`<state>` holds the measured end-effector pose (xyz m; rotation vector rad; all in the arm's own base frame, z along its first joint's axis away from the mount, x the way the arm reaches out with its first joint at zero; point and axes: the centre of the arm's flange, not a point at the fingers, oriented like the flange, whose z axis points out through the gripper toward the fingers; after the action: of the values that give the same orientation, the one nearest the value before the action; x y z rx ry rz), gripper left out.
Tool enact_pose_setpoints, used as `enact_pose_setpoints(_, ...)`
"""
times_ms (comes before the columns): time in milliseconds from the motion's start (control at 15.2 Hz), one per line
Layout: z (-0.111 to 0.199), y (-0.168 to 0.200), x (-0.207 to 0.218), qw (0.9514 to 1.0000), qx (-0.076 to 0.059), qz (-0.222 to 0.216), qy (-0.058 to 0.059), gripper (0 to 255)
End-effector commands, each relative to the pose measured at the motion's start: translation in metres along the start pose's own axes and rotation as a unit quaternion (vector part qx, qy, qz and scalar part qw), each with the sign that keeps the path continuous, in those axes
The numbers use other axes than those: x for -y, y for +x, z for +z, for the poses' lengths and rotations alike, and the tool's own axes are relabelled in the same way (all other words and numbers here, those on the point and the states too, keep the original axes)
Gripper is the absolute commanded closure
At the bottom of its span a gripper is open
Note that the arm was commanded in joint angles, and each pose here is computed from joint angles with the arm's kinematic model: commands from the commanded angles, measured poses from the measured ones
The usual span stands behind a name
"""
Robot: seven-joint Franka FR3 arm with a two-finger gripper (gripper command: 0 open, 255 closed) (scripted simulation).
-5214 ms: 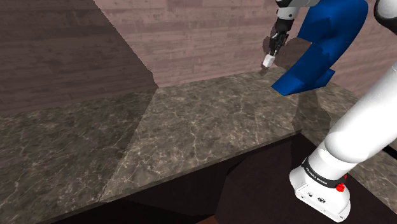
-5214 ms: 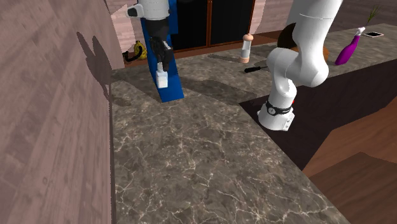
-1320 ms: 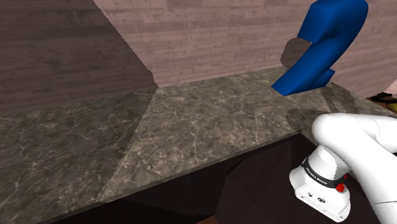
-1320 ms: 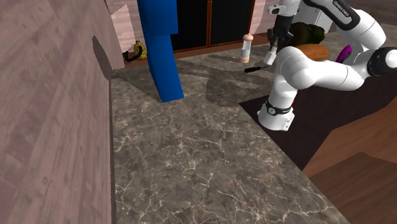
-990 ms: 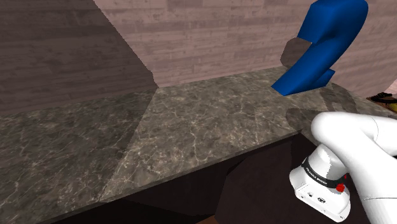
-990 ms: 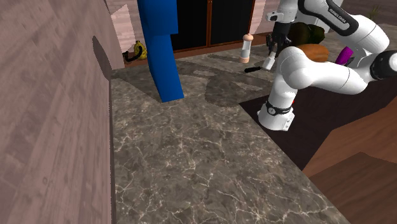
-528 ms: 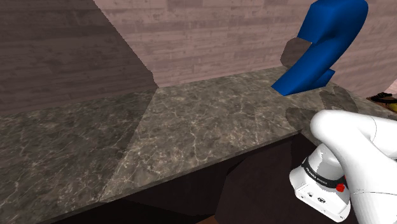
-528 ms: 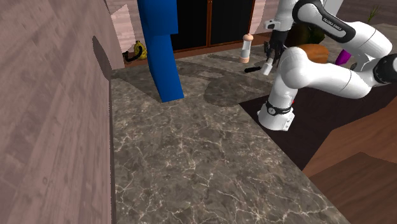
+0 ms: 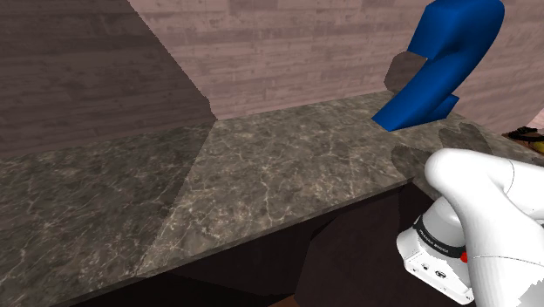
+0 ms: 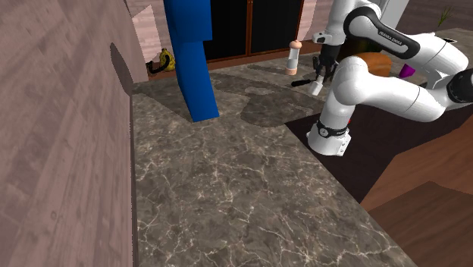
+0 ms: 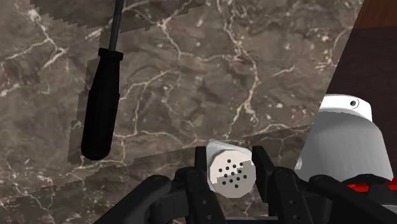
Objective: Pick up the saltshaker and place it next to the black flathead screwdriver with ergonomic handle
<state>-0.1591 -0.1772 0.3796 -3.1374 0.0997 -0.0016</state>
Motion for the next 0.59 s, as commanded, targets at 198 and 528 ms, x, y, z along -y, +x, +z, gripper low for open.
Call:
enact_pose_setpoints(198,0.0008,-0.0001,0.0002,1.0000,0.000,0.000,0.000,255)
enact_pose_setpoints(528,0.0008,-0.0001,0.0002,1.0000,0.000,0.000,0.000,0)
